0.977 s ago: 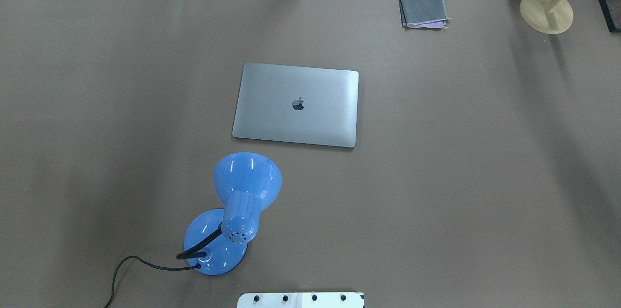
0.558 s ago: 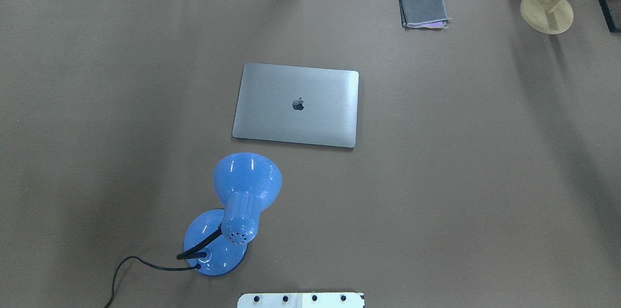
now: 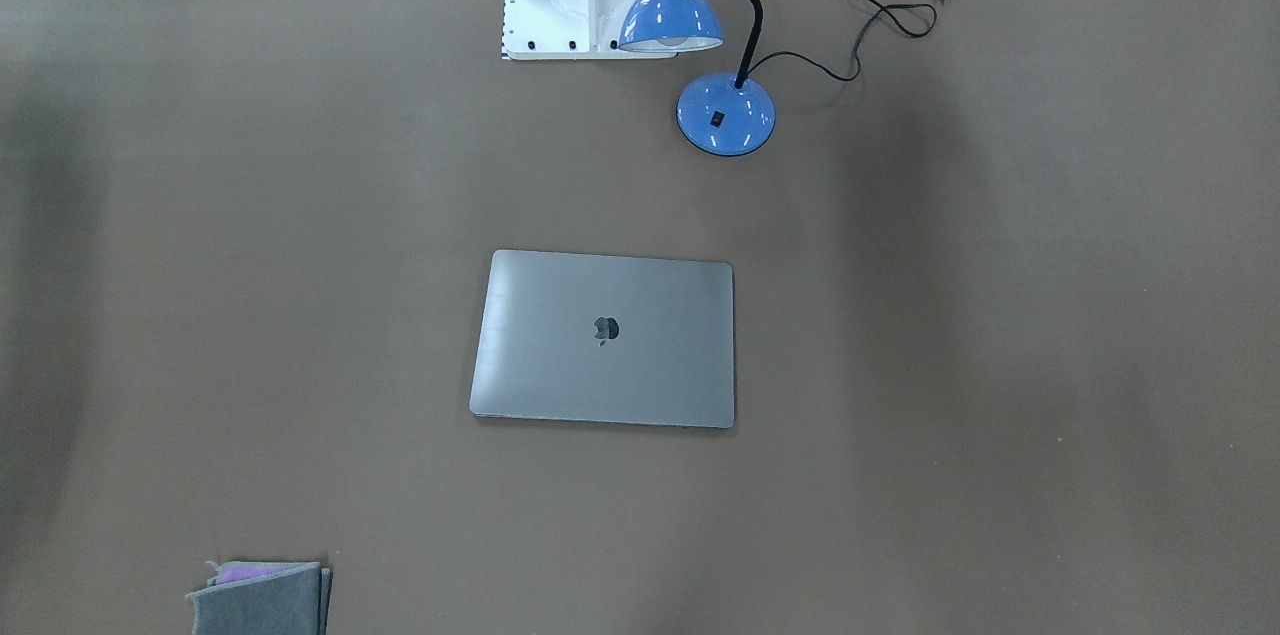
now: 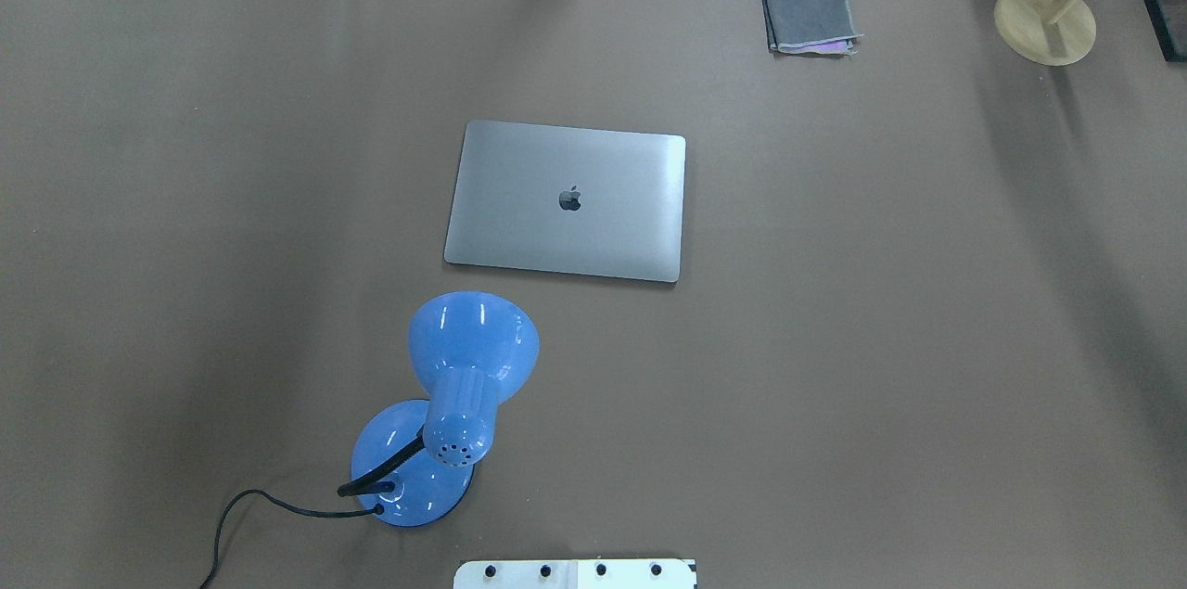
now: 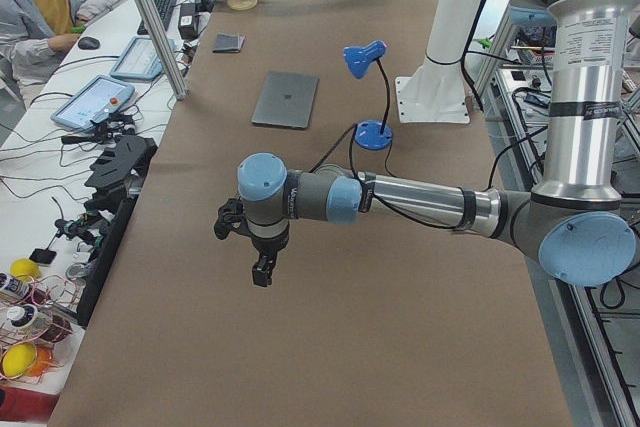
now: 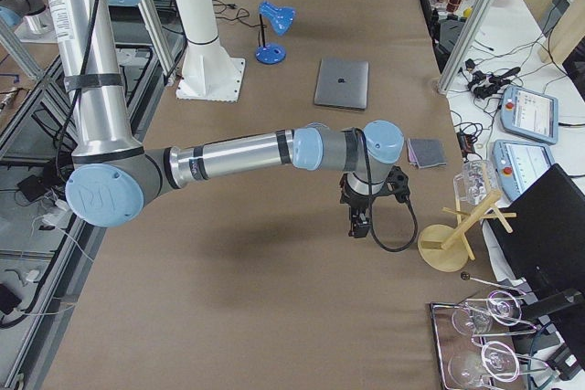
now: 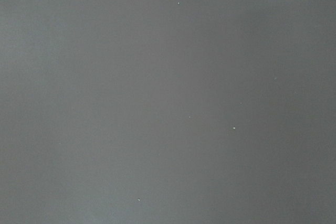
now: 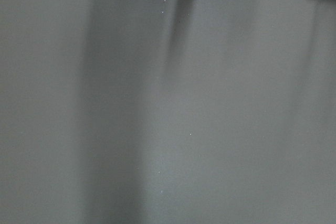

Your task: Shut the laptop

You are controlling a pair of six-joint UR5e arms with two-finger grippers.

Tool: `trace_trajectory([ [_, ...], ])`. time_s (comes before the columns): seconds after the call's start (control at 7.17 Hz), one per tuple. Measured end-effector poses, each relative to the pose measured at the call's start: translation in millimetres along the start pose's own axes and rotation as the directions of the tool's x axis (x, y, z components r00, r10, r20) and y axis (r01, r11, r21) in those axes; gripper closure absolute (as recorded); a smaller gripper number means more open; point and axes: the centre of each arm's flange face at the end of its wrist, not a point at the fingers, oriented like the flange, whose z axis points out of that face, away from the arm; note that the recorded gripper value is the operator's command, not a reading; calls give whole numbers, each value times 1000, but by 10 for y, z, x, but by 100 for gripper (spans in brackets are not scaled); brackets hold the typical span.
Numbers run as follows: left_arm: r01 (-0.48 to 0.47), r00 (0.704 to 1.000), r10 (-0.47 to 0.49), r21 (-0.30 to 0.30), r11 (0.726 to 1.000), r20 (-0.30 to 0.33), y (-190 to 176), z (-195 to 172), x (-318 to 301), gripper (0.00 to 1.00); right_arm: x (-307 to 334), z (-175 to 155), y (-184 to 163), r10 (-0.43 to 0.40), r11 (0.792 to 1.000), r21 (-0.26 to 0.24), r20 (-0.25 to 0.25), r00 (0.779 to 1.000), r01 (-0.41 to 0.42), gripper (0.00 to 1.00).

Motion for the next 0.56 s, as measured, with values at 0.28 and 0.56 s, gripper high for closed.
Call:
trace_trajectory([
  [0.28,-4,1000,4,11,1000,-29,-8,-37,59,2,4,4,5,-2,1000,0,0,1000,2,0],
  [0.56,-1,999,1,8,1000,-33,18,-25,55,2,15,20,31,-2,1000,-3,0,1000,2,0],
])
